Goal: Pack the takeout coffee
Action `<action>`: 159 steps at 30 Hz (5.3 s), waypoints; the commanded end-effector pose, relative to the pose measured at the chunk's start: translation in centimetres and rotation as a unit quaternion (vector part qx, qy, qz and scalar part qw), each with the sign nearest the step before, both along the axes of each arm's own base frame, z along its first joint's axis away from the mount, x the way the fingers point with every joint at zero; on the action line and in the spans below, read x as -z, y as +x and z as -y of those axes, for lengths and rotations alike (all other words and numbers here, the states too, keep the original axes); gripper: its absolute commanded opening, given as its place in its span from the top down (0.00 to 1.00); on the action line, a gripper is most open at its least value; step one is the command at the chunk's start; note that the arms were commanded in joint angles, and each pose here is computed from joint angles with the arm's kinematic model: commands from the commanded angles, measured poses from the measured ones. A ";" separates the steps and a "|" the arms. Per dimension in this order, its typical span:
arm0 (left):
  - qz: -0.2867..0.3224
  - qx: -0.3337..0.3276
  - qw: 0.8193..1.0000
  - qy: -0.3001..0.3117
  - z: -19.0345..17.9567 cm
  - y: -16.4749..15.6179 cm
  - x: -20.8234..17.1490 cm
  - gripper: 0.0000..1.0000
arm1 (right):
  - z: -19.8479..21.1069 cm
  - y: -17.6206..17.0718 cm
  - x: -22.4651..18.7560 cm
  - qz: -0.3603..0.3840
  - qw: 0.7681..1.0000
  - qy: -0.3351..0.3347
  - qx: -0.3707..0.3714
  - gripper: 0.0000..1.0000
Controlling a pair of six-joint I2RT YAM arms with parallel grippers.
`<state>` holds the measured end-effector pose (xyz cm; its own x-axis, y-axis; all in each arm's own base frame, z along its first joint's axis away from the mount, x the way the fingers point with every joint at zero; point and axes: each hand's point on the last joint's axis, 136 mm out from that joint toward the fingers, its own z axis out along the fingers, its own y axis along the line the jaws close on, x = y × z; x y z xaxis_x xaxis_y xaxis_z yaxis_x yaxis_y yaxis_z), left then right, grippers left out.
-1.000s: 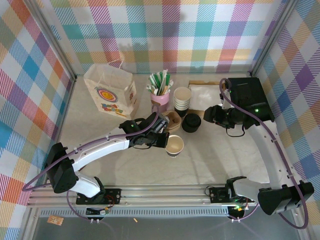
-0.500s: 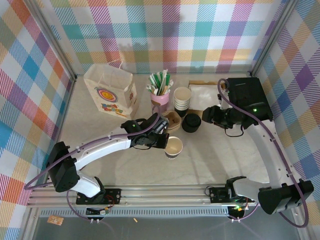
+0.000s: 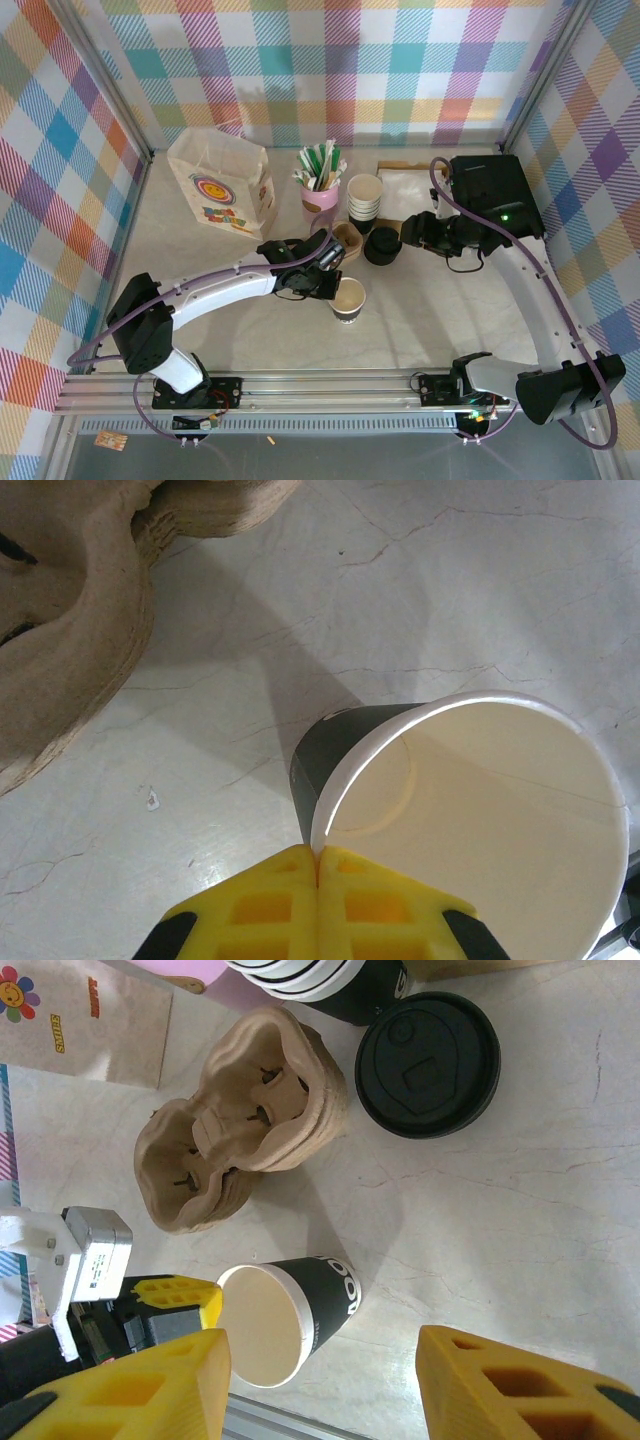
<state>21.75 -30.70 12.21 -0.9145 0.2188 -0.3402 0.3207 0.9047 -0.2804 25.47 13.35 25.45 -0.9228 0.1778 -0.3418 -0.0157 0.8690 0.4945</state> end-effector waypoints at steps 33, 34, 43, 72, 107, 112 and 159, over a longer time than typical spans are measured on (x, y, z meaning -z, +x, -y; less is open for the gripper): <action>0.280 -0.051 0.958 -0.033 -6.8 3.6 -18.1 0.15 | -0.6 2.6 -1.5 0.081 0.975 -0.187 -0.092 0.29; 0.286 -0.064 0.956 -0.025 -7.6 3.9 -18.4 0.15 | -1.0 2.8 -1.4 0.084 0.971 -0.197 -0.106 0.27; 0.256 -0.134 0.957 0.003 -11.3 4.9 -17.3 0.17 | -1.9 2.7 1.4 0.032 0.972 -0.198 -0.124 0.25; 0.237 -0.148 0.960 -0.011 -10.6 6.0 -15.6 0.17 | -4.4 8.4 8.9 -0.009 0.981 -0.182 -0.063 0.24; 0.192 -0.202 0.960 -0.022 -10.5 6.5 -12.9 0.17 | -2.7 10.6 14.2 -0.039 0.979 -0.188 -0.072 0.19; 0.190 -0.205 0.960 -0.022 -10.9 6.1 -12.7 0.17 | -2.6 10.4 14.7 -0.042 0.978 -0.189 -0.072 0.19; 0.184 -0.215 0.959 -0.024 -11.8 5.3 -12.8 0.17 | -2.4 11.0 16.8 -0.053 0.973 -0.210 -0.083 0.20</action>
<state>27.30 -19.62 25.03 -0.7321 -0.1575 -0.6627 0.0273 0.9653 -0.2595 36.20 15.97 9.25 -0.9607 -0.1011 -0.2585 -0.1344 0.9843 0.1145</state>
